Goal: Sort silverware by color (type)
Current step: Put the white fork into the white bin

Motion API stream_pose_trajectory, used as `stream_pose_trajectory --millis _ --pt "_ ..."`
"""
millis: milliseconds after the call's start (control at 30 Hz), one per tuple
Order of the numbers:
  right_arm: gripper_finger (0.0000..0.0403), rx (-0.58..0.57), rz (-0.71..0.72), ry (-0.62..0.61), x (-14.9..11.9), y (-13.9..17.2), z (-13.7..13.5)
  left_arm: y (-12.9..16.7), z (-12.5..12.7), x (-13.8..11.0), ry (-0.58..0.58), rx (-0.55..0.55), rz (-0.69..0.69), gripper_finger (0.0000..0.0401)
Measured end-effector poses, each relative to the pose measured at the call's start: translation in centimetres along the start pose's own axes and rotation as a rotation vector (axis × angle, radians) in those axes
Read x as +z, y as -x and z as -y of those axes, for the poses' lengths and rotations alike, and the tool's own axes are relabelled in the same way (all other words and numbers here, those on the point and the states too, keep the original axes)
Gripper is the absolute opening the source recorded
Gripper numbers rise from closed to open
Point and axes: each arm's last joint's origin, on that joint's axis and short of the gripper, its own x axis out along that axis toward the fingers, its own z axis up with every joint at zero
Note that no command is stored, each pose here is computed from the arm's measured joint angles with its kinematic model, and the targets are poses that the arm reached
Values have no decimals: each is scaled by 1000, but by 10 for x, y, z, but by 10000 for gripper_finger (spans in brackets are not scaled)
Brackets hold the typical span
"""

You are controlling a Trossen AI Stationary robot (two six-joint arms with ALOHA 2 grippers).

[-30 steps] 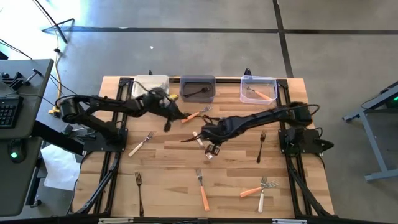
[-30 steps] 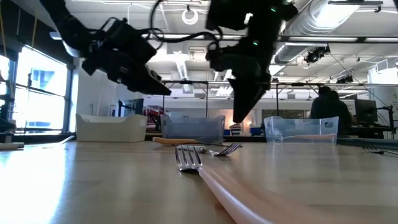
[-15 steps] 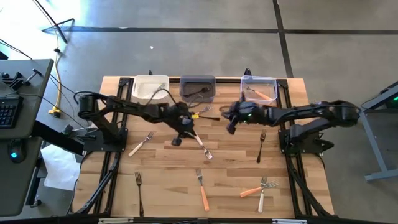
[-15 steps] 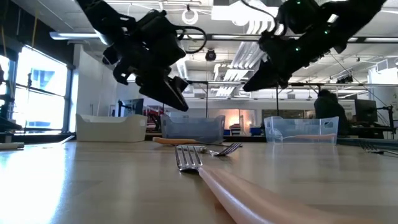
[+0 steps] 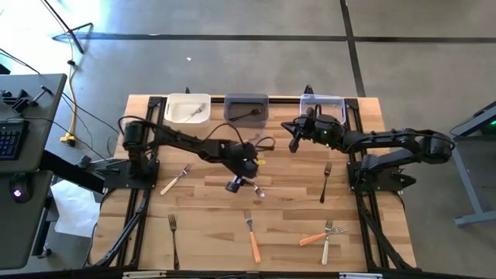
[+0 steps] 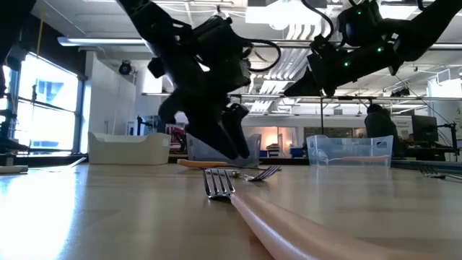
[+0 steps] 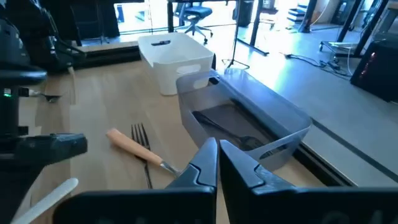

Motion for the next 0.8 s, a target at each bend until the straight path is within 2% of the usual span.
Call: stream_pose_trajectory --millis 233,367,500,700,800 --pt "0 3 3 13 0 0 0 -19 -3 -3 -39 -38 -104 161" --pt "0 3 3 19 0 0 0 -23 -4 -3 -40 -54 -117 142" --pt "0 3 6 26 1 0 0 -24 -4 -5 -37 -61 -129 102" --pt "0 2 12 33 1 0 0 -24 -3 -9 -46 -73 -175 20" --pt "0 2 13 40 1 0 0 -20 -4 -10 -43 -59 -194 14"
